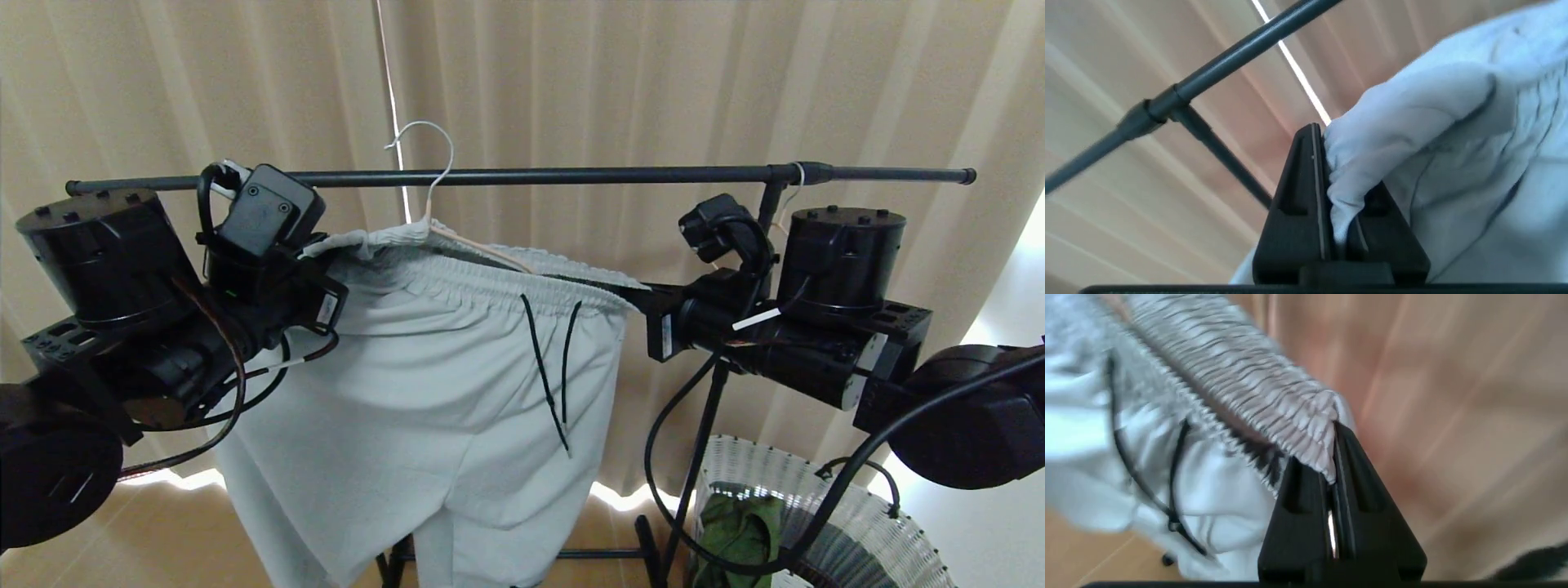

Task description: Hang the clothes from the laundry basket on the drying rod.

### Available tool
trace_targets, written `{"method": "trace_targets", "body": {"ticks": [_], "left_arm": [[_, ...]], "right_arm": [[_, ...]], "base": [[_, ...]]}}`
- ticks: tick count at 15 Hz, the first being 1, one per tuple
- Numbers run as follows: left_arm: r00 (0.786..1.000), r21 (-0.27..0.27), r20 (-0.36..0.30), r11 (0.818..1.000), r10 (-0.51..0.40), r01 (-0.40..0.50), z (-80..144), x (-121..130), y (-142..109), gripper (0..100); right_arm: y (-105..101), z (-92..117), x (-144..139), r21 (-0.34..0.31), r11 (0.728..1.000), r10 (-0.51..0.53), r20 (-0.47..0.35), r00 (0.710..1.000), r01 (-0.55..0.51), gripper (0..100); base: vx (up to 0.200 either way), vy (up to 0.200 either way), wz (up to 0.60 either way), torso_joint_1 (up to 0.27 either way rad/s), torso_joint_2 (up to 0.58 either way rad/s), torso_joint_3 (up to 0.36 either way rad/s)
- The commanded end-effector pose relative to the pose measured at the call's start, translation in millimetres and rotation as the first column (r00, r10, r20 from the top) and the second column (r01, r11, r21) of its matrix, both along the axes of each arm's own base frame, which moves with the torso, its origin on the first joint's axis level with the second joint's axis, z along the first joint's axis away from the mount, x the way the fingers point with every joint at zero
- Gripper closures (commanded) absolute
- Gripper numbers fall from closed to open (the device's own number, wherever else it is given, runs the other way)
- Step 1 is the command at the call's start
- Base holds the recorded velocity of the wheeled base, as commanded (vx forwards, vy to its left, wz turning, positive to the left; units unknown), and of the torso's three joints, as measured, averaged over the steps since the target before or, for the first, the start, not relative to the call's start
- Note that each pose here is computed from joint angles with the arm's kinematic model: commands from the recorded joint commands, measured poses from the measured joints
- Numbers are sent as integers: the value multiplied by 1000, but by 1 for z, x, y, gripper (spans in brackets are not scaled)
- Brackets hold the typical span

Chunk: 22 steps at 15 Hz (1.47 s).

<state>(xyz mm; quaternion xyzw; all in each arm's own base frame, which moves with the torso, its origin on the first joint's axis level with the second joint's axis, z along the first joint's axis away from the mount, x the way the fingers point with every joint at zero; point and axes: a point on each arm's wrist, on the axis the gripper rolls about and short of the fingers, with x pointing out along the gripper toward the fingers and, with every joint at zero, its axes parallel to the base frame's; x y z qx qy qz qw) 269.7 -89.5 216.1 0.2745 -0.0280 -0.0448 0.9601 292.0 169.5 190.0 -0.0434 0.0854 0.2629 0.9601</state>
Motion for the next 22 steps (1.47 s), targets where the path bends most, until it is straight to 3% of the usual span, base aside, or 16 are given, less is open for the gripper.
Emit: {"method": "trace_targets", "body": {"ticks": [1, 4, 5, 8, 10, 16, 22], "left_arm": [[1000, -28, 1, 1000, -11, 11, 0, 2, -6, 100], [999, -56, -1, 998, -34, 33, 1, 2, -13, 100], [999, -64, 2, 997, -34, 34, 1, 2, -13, 100], [999, -71, 1, 997, -37, 37, 1, 1, -13, 100], [998, -75, 12, 995, -58, 59, -1, 1, -20, 100], [988, -90, -4, 984, -157, 156, -7, -10, -44, 100], [982, -87, 11, 978, -188, 188, -10, -17, -50, 100]], "right_arm": [[12, 0, -8, 5, 998, 64, 0, 998, -64, 100], [31, 2, -21, 13, 987, 158, 3, 987, -158, 100], [33, 2, -23, 12, 986, 167, 1, 986, -167, 0], [34, 3, -23, 15, 986, 169, 12, 986, -169, 0], [30, 8, -15, 0, 988, 156, 132, 979, -157, 0], [25, 21, -5, -90, 987, 154, 247, 957, -136, 0], [21, 30, 3, -101, 989, 133, 274, 953, -109, 0]], "base": [[0, 0, 0, 0, 0, 0], [0, 0, 0, 0, 0, 0], [0, 0, 0, 0, 0, 0], [0, 0, 0, 0, 0, 0], [0, 0, 0, 0, 0, 0], [0, 0, 0, 0, 0, 0], [0, 0, 0, 0, 0, 0]]}}
